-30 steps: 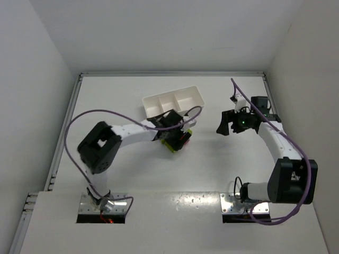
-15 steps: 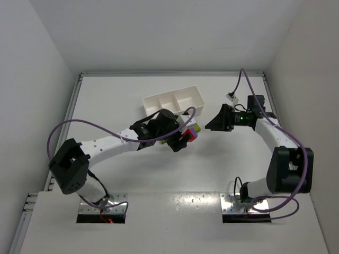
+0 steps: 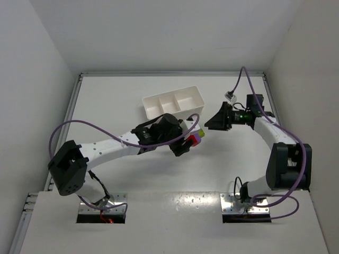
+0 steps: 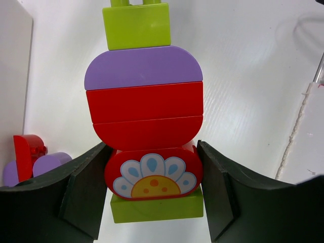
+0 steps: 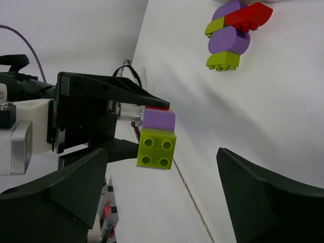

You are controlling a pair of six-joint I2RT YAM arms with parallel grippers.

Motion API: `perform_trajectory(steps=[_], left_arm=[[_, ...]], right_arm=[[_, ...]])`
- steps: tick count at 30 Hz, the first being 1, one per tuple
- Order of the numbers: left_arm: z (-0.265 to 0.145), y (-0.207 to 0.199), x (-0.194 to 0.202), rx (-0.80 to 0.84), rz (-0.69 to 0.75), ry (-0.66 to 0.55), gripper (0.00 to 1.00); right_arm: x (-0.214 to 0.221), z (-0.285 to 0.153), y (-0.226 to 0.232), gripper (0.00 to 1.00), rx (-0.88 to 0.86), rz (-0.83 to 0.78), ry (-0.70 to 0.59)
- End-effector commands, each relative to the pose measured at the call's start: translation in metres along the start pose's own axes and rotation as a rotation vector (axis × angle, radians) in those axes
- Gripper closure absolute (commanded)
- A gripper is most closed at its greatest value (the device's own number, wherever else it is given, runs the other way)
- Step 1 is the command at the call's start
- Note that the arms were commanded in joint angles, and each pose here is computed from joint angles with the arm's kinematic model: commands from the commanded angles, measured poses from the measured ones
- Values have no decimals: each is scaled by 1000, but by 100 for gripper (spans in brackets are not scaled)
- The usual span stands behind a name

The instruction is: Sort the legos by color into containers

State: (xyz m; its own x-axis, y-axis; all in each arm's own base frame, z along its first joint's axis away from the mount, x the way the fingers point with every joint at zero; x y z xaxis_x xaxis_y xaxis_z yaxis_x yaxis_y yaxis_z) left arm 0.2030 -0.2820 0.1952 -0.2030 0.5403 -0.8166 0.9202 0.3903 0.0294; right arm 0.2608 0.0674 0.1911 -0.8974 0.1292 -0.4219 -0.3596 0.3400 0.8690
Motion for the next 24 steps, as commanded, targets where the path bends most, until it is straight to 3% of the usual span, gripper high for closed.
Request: perform_trajectory(steps=[1,5,15,24], left_arm=[[-11,-3,-30,-14,48,-129,59],[-9,-3,-34,-39,52,-130,60],[-1,1,-40,-61,54,-148,60],[4,-1,-42,-52,49,-149,61]], right_arm=[[-9,3,8,12,-48,-60,4],[-1,8,8,23,-77,-56,34],[17,16,8,27,-110,-32,80],[4,21,9,51,-117,-53,75]])
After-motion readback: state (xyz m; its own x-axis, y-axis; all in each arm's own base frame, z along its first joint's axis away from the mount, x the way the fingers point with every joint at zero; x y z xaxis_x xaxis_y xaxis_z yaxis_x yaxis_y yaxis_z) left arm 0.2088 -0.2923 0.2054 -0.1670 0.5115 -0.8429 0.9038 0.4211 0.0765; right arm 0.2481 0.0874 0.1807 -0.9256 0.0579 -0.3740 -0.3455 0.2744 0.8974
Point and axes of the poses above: each gripper's point midway between its finger pads, its own z axis out along the fingers, its own y axis along the line the jaws close on, x = y × z, the point moved 9 cm from there along -z, back along the fingers, and after that the axes turned 1 degree about z, right-handed, at the moved point
